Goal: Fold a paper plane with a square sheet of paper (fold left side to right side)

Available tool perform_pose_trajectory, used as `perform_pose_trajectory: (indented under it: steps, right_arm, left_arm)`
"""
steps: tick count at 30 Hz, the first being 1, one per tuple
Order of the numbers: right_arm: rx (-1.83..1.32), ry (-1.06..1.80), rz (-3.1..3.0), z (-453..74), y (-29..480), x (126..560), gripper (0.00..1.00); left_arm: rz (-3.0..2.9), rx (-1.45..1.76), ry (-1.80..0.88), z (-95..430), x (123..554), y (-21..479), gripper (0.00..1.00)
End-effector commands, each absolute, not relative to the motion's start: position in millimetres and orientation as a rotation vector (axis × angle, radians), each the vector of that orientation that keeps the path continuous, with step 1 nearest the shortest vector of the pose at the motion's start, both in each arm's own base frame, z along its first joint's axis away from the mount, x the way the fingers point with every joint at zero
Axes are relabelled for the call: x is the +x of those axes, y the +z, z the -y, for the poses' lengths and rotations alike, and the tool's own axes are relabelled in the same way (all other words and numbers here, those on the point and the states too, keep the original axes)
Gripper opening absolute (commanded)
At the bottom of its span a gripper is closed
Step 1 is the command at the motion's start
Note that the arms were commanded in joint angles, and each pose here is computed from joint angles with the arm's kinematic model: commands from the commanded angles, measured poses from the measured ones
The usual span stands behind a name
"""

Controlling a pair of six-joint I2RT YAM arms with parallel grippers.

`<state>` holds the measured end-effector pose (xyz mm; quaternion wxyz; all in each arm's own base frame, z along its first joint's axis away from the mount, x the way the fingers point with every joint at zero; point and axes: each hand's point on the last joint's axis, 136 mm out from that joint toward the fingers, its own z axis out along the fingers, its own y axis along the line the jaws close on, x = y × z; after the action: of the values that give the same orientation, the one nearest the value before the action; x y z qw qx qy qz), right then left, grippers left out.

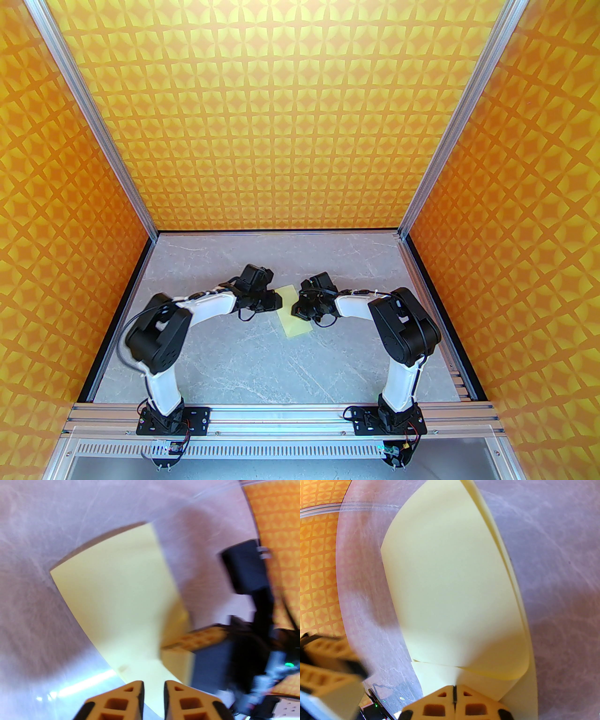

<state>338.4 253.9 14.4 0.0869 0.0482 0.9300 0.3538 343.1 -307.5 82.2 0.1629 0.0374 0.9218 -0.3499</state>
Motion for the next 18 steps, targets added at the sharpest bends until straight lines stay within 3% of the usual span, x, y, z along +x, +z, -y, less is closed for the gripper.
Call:
perform_pose_trajectory:
  steps: [1,7,18]
  right_arm:
    - [0.211,0.887,-2.915,-229.9,-21.6,311.8,0.0]
    - [0.213,0.897,-2.911,-231.2,-21.7,312.8,0.0]
    - [0.21,0.903,-2.908,-231.5,-20.4,312.4,0.0]
  left_arm:
    - [-2.666,0.083,-1.063,321.2,319.1,76.5,0.08]
    - [-2.72,0.107,-1.129,347.7,291.0,55.0,0.05]
    - [-2.794,0.098,-1.096,348.4,284.6,22.1,0.07]
